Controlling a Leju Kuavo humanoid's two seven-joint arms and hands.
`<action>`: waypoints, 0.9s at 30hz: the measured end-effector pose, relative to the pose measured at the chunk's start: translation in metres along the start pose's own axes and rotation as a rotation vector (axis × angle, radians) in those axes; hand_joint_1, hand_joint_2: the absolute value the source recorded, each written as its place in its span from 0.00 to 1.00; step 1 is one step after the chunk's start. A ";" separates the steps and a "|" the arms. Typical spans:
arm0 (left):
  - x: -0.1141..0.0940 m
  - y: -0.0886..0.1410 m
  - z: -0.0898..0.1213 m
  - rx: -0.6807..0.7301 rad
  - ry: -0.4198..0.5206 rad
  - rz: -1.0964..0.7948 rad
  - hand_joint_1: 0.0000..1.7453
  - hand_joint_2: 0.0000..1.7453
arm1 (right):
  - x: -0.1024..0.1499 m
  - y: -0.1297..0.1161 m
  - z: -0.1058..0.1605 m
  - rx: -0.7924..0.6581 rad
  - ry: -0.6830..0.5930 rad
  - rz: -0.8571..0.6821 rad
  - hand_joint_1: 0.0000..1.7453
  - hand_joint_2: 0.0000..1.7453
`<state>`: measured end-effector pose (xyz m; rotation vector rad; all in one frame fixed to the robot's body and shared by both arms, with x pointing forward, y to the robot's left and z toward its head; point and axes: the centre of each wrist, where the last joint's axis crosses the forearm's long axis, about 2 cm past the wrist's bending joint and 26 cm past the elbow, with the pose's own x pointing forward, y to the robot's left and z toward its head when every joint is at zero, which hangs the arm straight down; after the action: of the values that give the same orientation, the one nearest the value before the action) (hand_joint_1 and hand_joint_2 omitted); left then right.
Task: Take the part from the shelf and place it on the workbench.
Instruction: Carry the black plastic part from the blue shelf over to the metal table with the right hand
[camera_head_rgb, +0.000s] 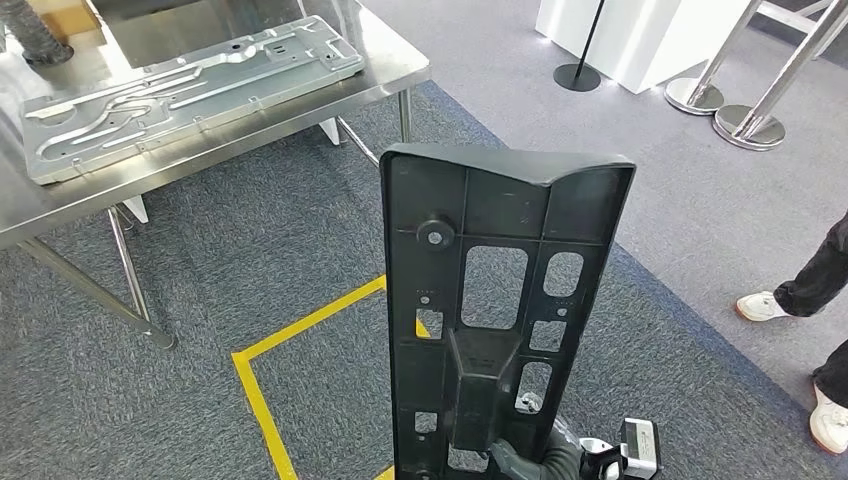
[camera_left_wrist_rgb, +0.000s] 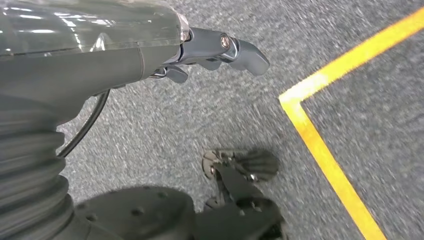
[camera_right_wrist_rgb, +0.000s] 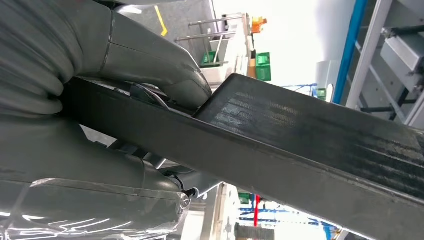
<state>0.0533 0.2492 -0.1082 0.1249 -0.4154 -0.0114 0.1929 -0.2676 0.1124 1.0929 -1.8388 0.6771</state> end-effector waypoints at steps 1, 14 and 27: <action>-0.001 0.000 0.000 0.000 0.002 -0.001 0.00 1.00 | 0.000 0.000 0.000 0.000 -0.004 -0.002 1.00 1.00; 0.004 -0.001 -0.001 -0.006 -0.008 -0.014 0.00 1.00 | 0.000 0.006 0.001 -0.011 -0.021 -0.032 1.00 1.00; 0.005 -0.001 -0.001 -0.012 -0.009 -0.016 0.00 1.00 | 0.001 0.011 0.002 -0.006 -0.015 -0.027 1.00 1.00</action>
<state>0.0583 0.2486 -0.1075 0.1165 -0.4229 -0.0306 0.1822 -0.2650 0.1124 1.1194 -1.8347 0.6491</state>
